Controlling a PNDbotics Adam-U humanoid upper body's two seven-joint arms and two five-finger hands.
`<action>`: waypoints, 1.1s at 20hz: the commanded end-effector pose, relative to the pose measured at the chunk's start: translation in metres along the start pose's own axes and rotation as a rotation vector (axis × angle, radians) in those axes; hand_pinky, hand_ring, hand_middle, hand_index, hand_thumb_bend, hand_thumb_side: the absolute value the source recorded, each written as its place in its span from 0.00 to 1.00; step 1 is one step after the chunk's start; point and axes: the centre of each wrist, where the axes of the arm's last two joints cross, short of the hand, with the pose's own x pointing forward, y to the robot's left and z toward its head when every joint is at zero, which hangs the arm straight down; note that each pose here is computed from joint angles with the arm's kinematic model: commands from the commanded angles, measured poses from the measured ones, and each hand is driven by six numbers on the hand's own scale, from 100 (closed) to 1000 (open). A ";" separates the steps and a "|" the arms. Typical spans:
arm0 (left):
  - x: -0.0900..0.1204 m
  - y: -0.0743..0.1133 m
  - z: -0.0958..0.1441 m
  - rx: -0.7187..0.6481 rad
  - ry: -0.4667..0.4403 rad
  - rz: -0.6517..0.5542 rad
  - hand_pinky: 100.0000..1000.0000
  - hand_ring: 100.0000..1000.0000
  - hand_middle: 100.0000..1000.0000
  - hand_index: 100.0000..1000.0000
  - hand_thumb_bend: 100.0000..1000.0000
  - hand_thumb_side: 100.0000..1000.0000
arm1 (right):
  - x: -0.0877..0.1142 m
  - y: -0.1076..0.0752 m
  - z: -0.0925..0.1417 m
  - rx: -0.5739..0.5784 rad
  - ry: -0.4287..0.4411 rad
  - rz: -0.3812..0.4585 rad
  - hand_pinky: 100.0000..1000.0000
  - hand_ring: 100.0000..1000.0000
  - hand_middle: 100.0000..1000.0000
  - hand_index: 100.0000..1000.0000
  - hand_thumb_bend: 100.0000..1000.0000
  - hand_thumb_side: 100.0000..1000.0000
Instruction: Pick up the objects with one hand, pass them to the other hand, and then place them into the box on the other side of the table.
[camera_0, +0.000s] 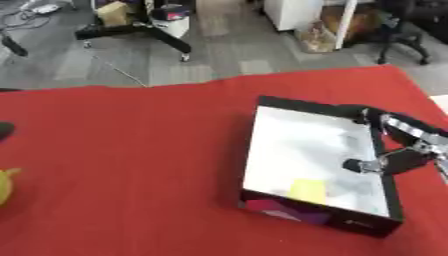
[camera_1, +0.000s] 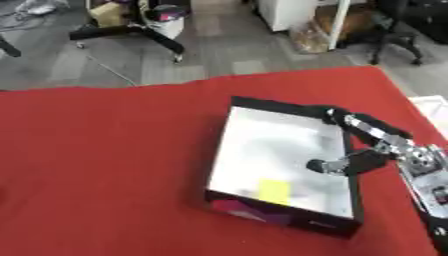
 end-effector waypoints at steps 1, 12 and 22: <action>-0.013 -0.008 0.003 -0.118 -0.018 0.006 0.82 0.78 0.71 0.81 0.81 0.26 | 0.014 -0.022 0.004 -0.091 -0.045 0.006 1.00 1.00 1.00 1.00 0.00 0.37; -0.061 -0.041 0.015 -0.517 -0.069 0.075 0.88 0.86 0.77 0.86 0.84 0.31 | 0.045 -0.065 0.009 -0.270 -0.151 -0.081 1.00 1.00 1.00 1.00 0.15 0.26; -0.130 -0.041 0.014 -0.729 0.036 0.134 0.89 0.88 0.78 0.88 0.80 0.20 | 0.059 -0.085 0.023 -0.346 -0.170 -0.210 1.00 1.00 1.00 1.00 0.16 0.25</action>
